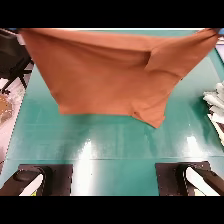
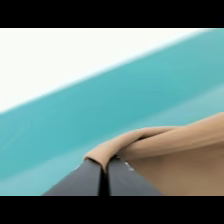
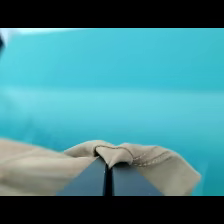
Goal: Fold the shirts.
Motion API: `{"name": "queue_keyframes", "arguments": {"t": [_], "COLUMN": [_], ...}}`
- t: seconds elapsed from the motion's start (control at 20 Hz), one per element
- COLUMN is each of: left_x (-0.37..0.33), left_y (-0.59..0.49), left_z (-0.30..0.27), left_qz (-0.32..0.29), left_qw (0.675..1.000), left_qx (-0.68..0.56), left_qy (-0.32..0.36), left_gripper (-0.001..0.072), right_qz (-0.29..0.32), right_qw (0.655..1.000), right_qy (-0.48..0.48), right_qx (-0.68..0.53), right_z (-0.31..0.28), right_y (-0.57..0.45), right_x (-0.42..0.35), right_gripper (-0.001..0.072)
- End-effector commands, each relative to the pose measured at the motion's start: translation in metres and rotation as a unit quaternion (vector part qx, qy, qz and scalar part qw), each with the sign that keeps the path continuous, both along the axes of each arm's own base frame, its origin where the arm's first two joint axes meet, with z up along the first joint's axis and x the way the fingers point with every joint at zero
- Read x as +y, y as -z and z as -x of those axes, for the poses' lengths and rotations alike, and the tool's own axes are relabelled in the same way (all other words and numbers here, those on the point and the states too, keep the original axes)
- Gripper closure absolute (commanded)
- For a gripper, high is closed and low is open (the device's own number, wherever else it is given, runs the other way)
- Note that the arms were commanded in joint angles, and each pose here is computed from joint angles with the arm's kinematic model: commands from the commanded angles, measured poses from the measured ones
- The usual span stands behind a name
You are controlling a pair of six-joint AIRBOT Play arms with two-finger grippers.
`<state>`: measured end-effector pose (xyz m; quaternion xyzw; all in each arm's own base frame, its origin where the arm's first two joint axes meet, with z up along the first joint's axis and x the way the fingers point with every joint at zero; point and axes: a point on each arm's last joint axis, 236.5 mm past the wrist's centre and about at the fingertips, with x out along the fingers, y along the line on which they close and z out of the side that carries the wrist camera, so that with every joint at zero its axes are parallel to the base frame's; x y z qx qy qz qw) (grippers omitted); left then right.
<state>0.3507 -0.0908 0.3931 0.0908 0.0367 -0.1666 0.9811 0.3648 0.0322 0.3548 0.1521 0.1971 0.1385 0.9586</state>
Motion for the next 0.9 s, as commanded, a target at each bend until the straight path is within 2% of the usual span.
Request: {"name": "queue_keyframes", "arguments": {"t": [0.0, 0.3, 0.5, 0.7, 0.85], "left_x": [0.012, 0.024, 0.020, 0.018, 0.016], "left_y": [-0.057, -0.119, -0.146, -0.143, -0.122], "left_z": [0.075, 0.173, 0.202, 0.200, 0.180], "left_qz": [0.016, 0.028, 0.043, 0.042, 0.036], "left_qw": [0.998, 0.987, 0.979, 0.981, 0.986], "left_qx": [-0.061, -0.161, -0.198, -0.191, -0.163], "left_qy": [-0.007, -0.006, 0.009, 0.015, 0.012], "left_gripper": [0.0686, 0.0686, 0.0686, 0.0685, 0.0685], "right_qz": [-0.029, 0.006, 0.020, 0.026, 0.020], "right_qw": [0.992, 0.949, 0.910, 0.907, 0.933], "right_qy": [0.069, 0.154, 0.174, 0.181, 0.172], "right_qx": [-0.098, -0.277, -0.375, -0.380, -0.314], "right_z": [0.073, 0.186, 0.240, 0.245, 0.211], "right_y": [-0.071, -0.153, -0.190, -0.191, -0.166], "right_x": [-0.007, 0.004, 0.020, 0.022, 0.012], "right_gripper": [0.0695, 0.0695, 0.0695, 0.0695, 0.0695]}}
